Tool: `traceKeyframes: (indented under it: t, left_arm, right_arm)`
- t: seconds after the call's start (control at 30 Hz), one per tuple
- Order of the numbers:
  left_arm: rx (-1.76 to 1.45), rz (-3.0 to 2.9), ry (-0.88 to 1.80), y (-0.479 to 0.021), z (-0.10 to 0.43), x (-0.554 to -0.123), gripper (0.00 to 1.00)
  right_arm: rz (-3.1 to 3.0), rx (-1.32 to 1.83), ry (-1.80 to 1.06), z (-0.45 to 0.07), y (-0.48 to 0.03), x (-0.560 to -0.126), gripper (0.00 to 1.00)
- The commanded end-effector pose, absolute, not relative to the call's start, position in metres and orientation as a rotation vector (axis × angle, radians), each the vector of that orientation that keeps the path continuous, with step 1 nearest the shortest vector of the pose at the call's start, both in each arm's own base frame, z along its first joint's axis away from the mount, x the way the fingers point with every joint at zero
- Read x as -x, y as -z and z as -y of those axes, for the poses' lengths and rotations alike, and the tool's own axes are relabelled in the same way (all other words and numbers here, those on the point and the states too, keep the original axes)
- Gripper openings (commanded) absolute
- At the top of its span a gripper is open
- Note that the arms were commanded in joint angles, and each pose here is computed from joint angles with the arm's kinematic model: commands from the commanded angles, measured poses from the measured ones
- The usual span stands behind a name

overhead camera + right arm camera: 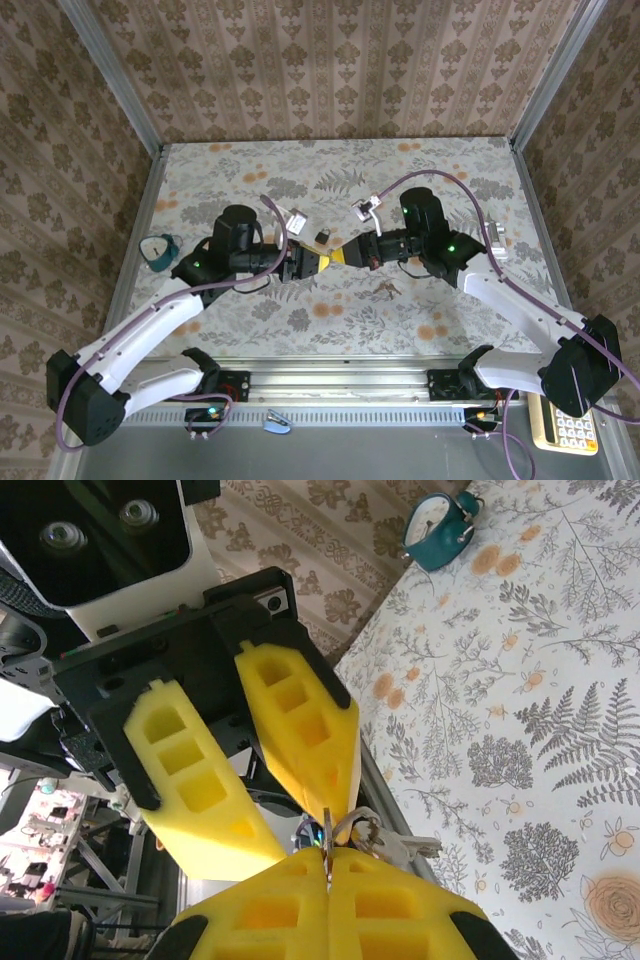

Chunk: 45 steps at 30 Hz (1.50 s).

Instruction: Unlock with the key

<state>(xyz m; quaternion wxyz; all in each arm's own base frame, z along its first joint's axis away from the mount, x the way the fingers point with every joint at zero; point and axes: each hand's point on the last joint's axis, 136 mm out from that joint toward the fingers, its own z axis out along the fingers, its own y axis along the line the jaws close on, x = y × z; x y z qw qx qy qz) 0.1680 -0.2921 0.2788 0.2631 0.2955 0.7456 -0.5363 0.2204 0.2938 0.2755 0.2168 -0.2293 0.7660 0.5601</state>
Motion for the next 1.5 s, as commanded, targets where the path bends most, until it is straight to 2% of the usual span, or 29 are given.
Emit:
traceKeyframes:
  t: [0.0, 0.13, 0.47, 0.63, 0.87, 1.17, 1.4, 1.47]
  left_arm:
    - [-0.741, -1.926, 1.459, -0.297, 0.284, -0.174, 0.3]
    - [-0.532, -1.897, 1.423, -0.297, 0.263, -0.193, 0.36]
    - [-0.141, -1.697, 1.487, -0.303, 0.231, -0.216, 0.4]
    - [-0.15, -1.626, 1.551, -0.314, 0.238, -0.213, 0.47]
    - [-0.187, -1.603, 1.607, -0.317, 0.253, -0.209, 0.49]
    - [-0.231, -1.566, 1.652, -0.327, 0.264, -0.203, 0.46]
    - [-0.257, -1.558, 1.665, -0.331, 0.269, -0.201, 0.32]
    - [-0.253, -1.56, 1.663, -0.33, 0.269, -0.201, 0.33]
  right_arm:
    - [-2.051, 0.611, -1.524, -0.294, -0.298, -0.227, 0.0]
    - [-2.015, 0.523, -1.51, -0.291, -0.306, -0.237, 0.0]
    - [-1.867, 0.227, -1.558, -0.284, -0.321, -0.263, 0.0]
    - [-1.826, 0.141, -1.595, -0.289, -0.321, -0.263, 0.0]
    - [-1.801, 0.09, -1.671, -0.298, -0.314, -0.263, 0.0]
    - [-1.783, 0.13, -1.736, -0.31, -0.317, -0.256, 0.0]
    - [-1.79, 0.129, -1.738, -0.311, -0.314, -0.255, 0.0]
    - [-1.796, 0.134, -1.738, -0.311, -0.313, -0.254, 0.0]
